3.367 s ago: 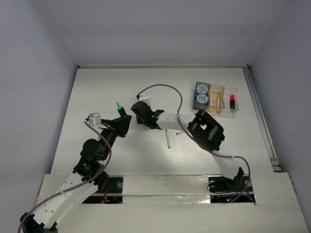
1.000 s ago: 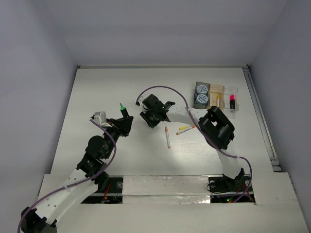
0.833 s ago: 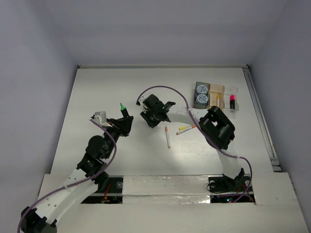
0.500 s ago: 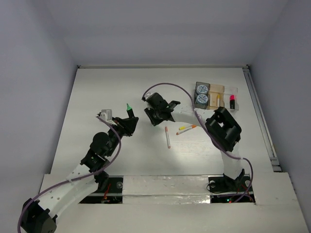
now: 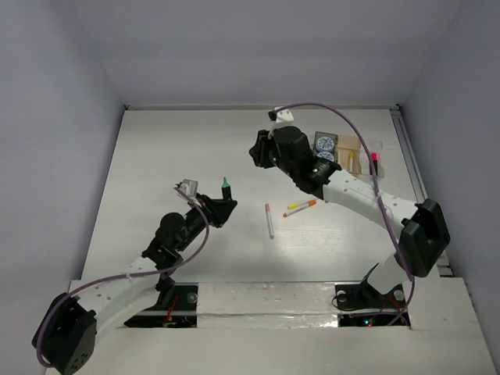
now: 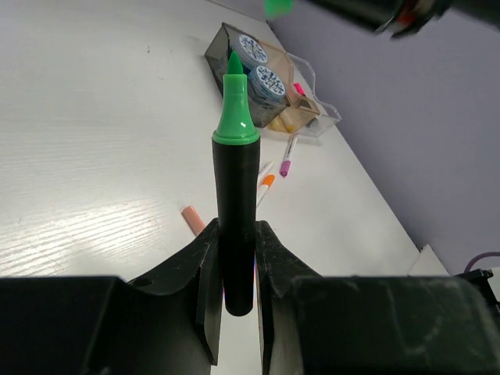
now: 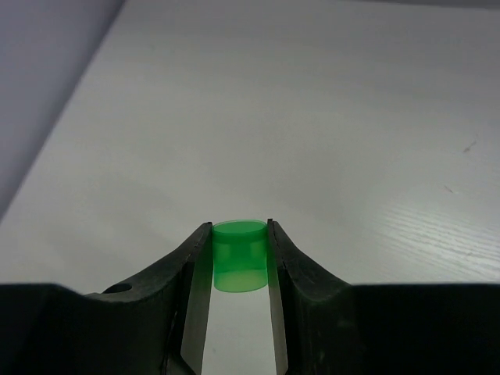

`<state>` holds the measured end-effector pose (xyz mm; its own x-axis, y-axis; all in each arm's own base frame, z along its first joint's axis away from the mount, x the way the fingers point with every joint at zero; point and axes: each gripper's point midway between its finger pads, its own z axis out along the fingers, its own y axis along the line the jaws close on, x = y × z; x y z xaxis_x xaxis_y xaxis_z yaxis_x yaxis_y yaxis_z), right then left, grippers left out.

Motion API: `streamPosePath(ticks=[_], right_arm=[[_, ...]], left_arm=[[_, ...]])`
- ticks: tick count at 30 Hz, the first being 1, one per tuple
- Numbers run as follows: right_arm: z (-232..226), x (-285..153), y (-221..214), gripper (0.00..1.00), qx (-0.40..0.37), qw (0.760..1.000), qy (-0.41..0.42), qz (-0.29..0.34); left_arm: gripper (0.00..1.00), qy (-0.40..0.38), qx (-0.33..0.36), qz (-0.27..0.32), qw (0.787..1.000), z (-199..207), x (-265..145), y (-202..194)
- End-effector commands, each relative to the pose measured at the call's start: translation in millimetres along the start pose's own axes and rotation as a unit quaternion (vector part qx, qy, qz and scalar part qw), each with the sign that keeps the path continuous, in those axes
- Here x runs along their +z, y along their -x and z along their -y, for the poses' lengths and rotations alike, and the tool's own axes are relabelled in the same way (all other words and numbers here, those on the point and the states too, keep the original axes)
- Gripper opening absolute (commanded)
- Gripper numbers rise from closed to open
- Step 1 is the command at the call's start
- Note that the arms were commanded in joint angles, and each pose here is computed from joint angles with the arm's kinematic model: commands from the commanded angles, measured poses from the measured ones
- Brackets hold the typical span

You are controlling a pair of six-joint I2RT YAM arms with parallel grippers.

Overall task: Sort the stationery into containers
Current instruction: Close the pen cap on the pen.

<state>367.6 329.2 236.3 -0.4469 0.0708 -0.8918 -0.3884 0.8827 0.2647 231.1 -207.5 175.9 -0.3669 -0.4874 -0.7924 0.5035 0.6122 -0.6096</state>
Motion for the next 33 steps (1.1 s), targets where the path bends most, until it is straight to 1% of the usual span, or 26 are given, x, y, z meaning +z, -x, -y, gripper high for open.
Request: streamPosePath(ticks=[1,6,8,10,15,19,25,33], right_arm=[[-25.2,-17.3,54.8,0.07,0.061,0.992,0.052,0.098],[-45.7,-26.2,63.8,0.07,0.101,0.983,0.101,0.114],[-55.5,-26.4,65.4,0.07,0.105,0.980,0.118,0.117],[-68.7,-27.5,58.9,0.07,0.099,0.981,0.130,0.105],[-76.8,-22.7,43.4,0.07,0.093,0.983,0.136,0.086],[-94.0,-22.8,28.8,0.07,0.094,0.980,0.158,0.070],[-94.6,-22.0,22.7,0.07,0.088,0.983,0.145,0.071],[-91.2,-20.5,17.3,0.07,0.078,0.986,0.130,0.068]], left_arm=[[0.00,-0.055,0.012,0.031,0.998,28.0,8.1,20.2],[0.00,-0.047,0.015,0.012,0.999,29.8,20.8,12.2],[0.00,-0.053,0.016,0.014,0.998,34.1,24.9,15.7],[0.00,-0.052,0.018,0.011,0.998,34.8,28.3,16.4],[0.00,-0.046,0.028,0.013,0.998,34.2,32.3,19.9],[0.00,-0.044,0.035,0.010,0.998,33.7,36.0,20.1],[0.00,-0.038,0.041,0.008,0.998,32.7,38.2,21.2],[0.00,-0.019,0.053,0.021,0.998,28.2,35.8,30.0]])
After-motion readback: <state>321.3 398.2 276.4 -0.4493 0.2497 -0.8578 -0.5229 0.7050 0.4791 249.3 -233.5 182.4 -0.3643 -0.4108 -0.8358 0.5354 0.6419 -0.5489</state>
